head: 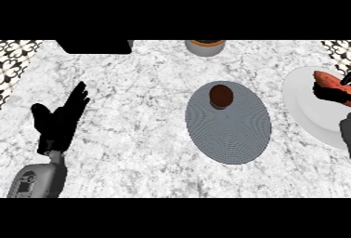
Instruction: Pick the sweet potato from the placemat and place it in the plate
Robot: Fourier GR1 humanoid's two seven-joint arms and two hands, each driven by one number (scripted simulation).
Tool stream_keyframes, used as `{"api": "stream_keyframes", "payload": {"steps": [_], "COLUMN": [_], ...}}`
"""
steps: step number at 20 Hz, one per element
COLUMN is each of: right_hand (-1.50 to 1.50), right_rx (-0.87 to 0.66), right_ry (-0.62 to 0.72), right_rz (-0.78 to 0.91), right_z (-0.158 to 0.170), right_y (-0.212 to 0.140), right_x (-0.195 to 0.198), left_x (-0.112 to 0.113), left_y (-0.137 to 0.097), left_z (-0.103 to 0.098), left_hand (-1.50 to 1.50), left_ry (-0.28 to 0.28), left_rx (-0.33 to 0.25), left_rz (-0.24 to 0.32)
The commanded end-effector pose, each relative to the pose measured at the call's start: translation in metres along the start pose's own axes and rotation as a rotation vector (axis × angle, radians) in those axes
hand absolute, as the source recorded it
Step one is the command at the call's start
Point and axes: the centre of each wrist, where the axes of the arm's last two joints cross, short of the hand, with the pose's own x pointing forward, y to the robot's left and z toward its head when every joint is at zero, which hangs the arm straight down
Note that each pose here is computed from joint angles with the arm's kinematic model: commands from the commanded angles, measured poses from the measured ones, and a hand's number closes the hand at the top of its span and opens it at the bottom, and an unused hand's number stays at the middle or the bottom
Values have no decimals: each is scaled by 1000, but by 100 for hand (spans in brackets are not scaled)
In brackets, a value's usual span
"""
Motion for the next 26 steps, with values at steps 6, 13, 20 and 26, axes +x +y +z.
{"api": "stream_keyframes", "payload": {"steps": [6, 13, 20, 26], "right_hand": [-150, -150, -150, -150], "right_rx": [266, 118, 45, 193], "right_ry": [113, -121, -300, -57], "right_rz": [-97, -176, -558, -795], "right_z": [-15, -22, -31, -34], "right_y": [-4, -9, -27, -31], "right_x": [-63, -71, -23, -31], "left_x": [-3, 7, 8, -5], "left_y": [2, 11, 10, 15], "left_z": [8, -7, 1, 1], "left_hand": [0, 0, 0, 0], "left_ry": [2, -3, 3, 22], "left_rx": [-22, -11, 23, 29], "left_rz": [-7, -12, -11, -6]}}
